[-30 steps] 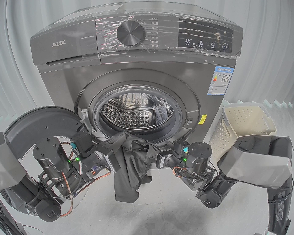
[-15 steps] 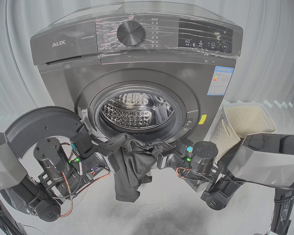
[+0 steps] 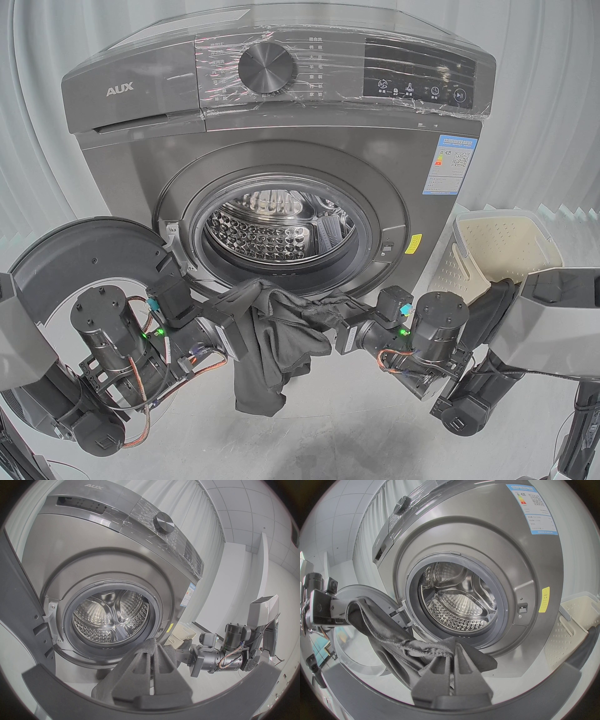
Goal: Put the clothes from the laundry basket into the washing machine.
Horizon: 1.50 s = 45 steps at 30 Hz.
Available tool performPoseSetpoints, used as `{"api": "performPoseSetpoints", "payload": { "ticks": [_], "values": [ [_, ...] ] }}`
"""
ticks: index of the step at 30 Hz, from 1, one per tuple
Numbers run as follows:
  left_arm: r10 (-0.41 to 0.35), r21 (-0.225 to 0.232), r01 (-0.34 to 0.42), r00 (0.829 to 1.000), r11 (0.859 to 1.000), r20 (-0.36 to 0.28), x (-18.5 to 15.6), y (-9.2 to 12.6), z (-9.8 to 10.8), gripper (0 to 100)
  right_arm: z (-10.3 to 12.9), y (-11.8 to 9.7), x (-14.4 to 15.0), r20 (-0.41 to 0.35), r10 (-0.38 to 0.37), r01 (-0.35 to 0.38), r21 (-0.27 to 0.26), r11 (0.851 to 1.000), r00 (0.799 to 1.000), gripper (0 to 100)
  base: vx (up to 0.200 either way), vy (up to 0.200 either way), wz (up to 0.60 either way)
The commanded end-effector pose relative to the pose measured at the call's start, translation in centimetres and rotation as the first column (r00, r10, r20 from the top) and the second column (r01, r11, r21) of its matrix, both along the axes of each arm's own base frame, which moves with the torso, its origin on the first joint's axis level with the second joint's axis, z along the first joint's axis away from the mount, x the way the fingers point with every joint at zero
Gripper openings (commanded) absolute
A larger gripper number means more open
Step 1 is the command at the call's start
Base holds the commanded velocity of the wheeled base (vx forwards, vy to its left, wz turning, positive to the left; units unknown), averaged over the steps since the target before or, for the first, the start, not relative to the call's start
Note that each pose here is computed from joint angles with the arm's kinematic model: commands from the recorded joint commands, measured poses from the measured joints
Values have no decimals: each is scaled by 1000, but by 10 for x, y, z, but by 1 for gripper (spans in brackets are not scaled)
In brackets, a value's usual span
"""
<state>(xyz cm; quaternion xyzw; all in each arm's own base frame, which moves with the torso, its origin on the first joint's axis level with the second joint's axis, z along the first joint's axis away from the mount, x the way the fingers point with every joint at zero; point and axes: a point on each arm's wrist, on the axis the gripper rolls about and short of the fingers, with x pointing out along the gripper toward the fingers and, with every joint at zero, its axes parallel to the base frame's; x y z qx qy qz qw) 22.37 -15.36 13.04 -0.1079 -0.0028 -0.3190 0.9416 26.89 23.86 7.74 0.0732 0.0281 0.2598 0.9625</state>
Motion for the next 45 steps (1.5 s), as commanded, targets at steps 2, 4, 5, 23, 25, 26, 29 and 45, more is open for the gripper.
{"api": "performPoseSetpoints", "payload": {
  "ticks": [2, 4, 5, 23, 25, 26, 29, 45],
  "values": [
    [0, -6, 0, 1000, 1000, 8, 0, 0, 3, 0, -23, 4, 5, -42, 0, -2, -40, 999, 999, 0, 0, 0, 0],
    [0, -6, 0, 1000, 1000, 10, 0, 0, 3, 0, -30, 7, 8, -51, 0, -2, -48, 999, 999, 0, 0, 0, 0],
    [0, -5, 0, 1000, 1000, 9, 0, 0, 3, 0, -34, 9, 9, -55, 2, -5, -52, 999, 998, 100, 0, 0, 0],
    [0, -3, 0, 1000, 1000, 7, -1, 0, 2, 0, -41, 38, 18, -15, 34, -35, -22, 999, 999, 100, 0, 0, 0],
    [0, -1, 0, 1000, 1000, 4, -1, 0, 1, 0, -38, 37, 19, -8, 31, -32, -16, 999, 999, 100, 0, 0, 0],
    [0, -1, 0, 1000, 1000, 4, -1, 0, 1, 0, -35, 35, 20, -5, 25, -25, -13, 1000, 1000, 100, 0, 0, 0],
    [1, 0, -1, 1000, 1000, 2, 0, 1, 0, 0, -25, 30, 18, 7, 19, -19, 0, 1000, 1000, 100, 0, 0, 0],
    [0, 0, 0, 1000, 1000, 2, -1, 0, 0, 0, -17, 15, 23, 11, -18, 18, 6, 1000, 1000, 100, 0, 0, 0]
  ]
}}
